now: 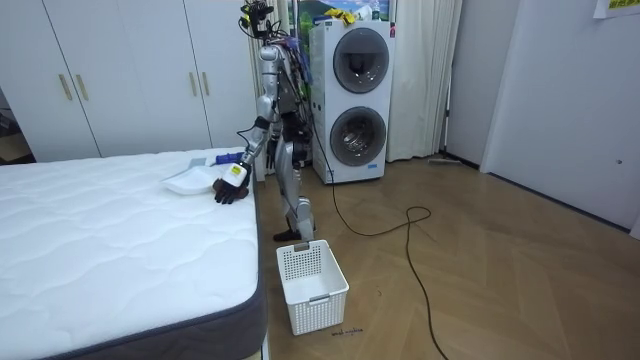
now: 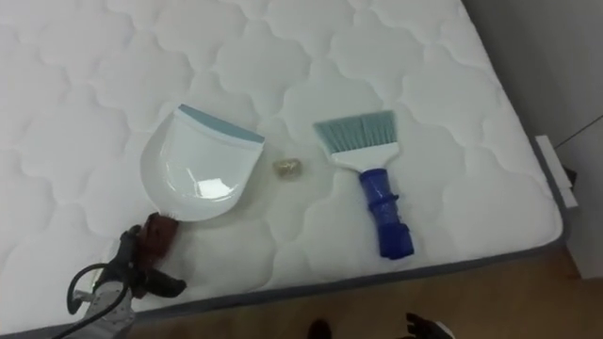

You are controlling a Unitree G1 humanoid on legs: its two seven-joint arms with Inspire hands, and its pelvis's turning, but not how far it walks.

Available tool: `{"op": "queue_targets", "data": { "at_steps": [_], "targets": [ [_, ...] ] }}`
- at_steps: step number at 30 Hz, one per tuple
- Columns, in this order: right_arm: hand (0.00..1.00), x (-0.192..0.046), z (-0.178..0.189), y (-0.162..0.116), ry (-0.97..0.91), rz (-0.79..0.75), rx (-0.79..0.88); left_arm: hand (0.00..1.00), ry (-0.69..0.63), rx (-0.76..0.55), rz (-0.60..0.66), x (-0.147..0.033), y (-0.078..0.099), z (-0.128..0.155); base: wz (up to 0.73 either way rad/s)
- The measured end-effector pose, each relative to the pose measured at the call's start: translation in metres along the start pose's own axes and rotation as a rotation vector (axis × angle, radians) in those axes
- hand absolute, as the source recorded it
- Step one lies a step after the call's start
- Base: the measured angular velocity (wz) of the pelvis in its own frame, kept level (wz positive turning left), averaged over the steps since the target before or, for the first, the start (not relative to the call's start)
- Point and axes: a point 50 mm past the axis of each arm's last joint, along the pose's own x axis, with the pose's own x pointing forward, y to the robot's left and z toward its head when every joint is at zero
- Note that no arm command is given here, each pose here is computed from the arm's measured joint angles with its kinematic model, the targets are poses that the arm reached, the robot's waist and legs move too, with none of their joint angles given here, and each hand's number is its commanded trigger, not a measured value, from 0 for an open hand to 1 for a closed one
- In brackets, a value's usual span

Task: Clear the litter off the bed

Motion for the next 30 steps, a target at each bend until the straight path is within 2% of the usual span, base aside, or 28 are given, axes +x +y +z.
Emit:
{"op": "queue_targets", "data": {
  "at_steps": [1,2,7,11,15,18,24,30],
  "targets": [
    [0.0,0.0,0.0,0.0,-0.002,-0.002,-0.001,0.8,-0.001,-0.005,0.003,0.0,0.0,0.001,0.03],
    [0.0,0.0,0.001,0.0,-0.004,-0.006,-0.002,1.0,-0.003,-0.013,0.006,0.001,0.001,0.003,0.0],
    [0.0,0.001,0.007,0.001,-0.029,-0.02,-0.015,1.0,-0.023,-0.028,0.046,0.005,0.006,0.015,0.0],
    [0.0,0.001,0.009,0.0,-0.037,-0.037,-0.007,1.0,-0.03,-0.039,0.133,0.013,0.031,0.021,0.01],
    [0.0,0.001,0.015,0.0,-0.053,-0.044,-0.008,1.0,-0.031,-0.045,0.159,0.015,0.038,0.025,0.02],
    [0.0,0.001,0.019,0.001,-0.069,-0.045,-0.009,1.0,-0.023,-0.042,0.157,0.015,0.038,0.024,0.0],
    [0.0,0.001,0.023,0.002,-0.096,-0.045,-0.011,1.0,-0.006,-0.079,0.108,0.013,0.026,0.024,0.01],
    [0.0,0.001,0.024,0.002,-0.103,-0.041,-0.022,1.0,-0.011,-0.085,0.086,0.013,0.024,0.024,0.0]
  ]
}}
